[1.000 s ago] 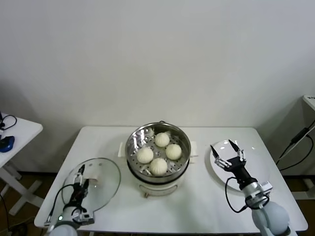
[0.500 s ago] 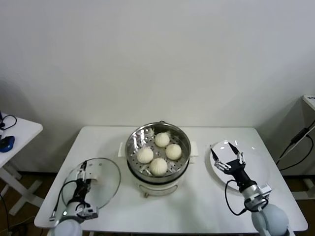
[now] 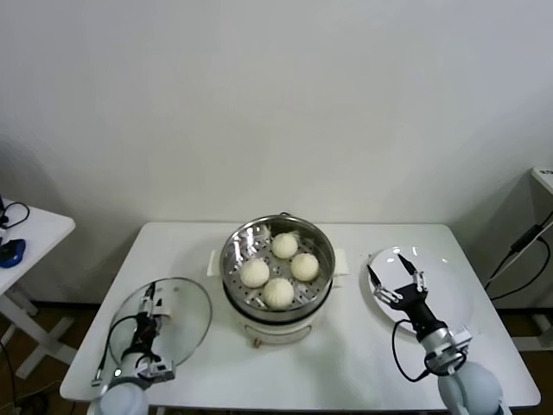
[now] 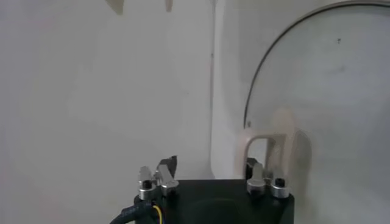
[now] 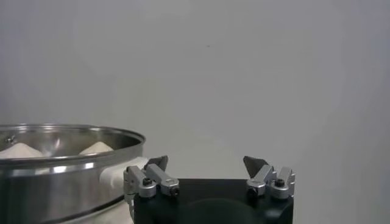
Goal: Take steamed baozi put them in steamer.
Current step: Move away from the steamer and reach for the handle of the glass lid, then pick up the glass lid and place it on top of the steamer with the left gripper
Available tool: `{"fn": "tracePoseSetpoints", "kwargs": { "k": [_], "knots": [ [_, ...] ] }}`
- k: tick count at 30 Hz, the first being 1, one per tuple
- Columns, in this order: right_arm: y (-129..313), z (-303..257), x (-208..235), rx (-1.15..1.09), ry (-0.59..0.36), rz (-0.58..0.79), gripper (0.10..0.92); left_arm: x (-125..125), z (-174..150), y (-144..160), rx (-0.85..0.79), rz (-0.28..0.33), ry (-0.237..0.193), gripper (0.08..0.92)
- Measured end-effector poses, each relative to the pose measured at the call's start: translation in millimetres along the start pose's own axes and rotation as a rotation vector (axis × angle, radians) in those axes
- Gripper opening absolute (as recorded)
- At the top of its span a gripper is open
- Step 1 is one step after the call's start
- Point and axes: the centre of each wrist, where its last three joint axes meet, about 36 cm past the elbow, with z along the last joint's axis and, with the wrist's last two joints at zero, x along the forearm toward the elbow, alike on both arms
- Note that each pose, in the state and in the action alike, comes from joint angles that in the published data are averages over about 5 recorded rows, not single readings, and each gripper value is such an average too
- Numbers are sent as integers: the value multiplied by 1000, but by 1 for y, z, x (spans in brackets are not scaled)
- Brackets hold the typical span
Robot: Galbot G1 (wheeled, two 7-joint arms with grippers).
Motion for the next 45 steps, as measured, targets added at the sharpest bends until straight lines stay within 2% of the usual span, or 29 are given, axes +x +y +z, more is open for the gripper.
{"fn": "tracePoseSetpoints", "kwargs": {
  "k": [13, 17, 24, 31, 41, 45],
  "knots": [
    [0, 3, -3, 1, -3, 5, 823, 1, -2, -9, 19, -2, 1, 255],
    [-1, 4, -4, 3, -2, 6, 823, 5, -1, -9, 25, -6, 6, 166],
    [-8, 8, 1, 9, 12, 9, 823, 14, 1, 3, 24, -35, 24, 154],
    [-23, 12, 5, -11, 15, 23, 823, 31, -2, 32, 4, -97, 55, 154],
    [-23, 26, 21, -41, -1, 36, 823, 66, -16, 80, -10, -210, 151, 154],
    [-19, 34, 28, -43, 6, 35, 823, 78, -24, 101, -6, -256, 177, 154]
  ]
}}
